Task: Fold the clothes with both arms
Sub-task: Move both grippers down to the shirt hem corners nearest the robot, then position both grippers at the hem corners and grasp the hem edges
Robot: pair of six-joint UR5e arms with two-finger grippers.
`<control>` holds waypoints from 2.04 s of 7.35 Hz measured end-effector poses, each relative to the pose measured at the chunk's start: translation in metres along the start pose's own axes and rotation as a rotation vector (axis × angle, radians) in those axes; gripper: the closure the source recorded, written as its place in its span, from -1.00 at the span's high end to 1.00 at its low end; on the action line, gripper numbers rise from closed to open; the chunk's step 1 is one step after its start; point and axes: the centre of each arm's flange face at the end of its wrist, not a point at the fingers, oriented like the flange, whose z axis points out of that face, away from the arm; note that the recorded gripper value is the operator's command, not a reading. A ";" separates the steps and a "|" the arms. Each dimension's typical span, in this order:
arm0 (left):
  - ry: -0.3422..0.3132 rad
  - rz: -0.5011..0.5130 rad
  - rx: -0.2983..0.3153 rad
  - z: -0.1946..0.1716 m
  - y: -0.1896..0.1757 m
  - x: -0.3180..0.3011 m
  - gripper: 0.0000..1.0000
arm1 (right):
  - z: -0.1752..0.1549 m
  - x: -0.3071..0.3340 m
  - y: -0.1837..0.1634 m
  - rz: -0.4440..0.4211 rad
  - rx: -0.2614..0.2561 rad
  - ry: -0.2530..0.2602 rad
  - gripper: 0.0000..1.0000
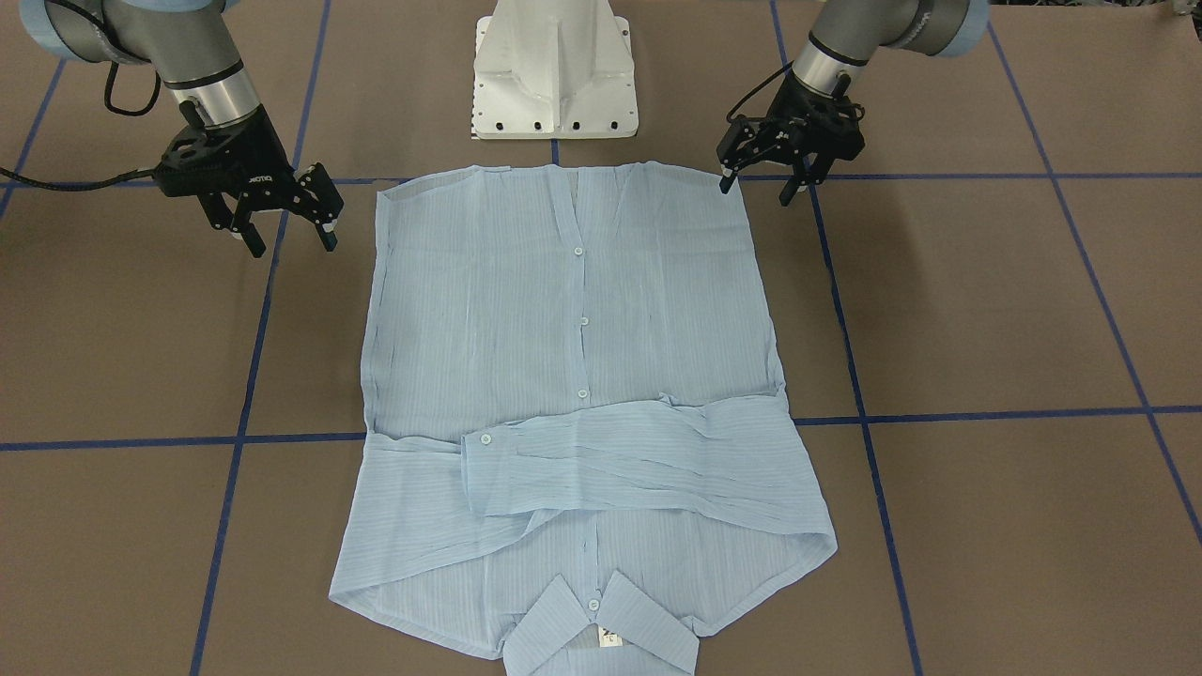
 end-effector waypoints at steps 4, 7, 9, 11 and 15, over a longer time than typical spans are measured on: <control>-0.031 0.003 -0.041 0.014 0.024 0.010 0.10 | 0.001 0.000 0.001 -0.002 0.010 0.004 1.00; -0.049 0.011 -0.056 0.016 0.030 0.012 -0.02 | 0.001 0.000 0.003 -0.004 0.009 0.005 1.00; -0.055 0.016 -0.066 0.019 0.035 0.012 -0.05 | 0.002 0.000 0.003 -0.005 0.008 0.006 1.00; -0.055 0.024 -0.079 0.020 0.042 0.013 -0.11 | 0.003 0.000 0.005 -0.007 0.012 0.008 1.00; -0.055 0.029 -0.087 0.022 0.046 0.014 -0.42 | 0.005 -0.001 0.008 -0.010 0.012 0.009 1.00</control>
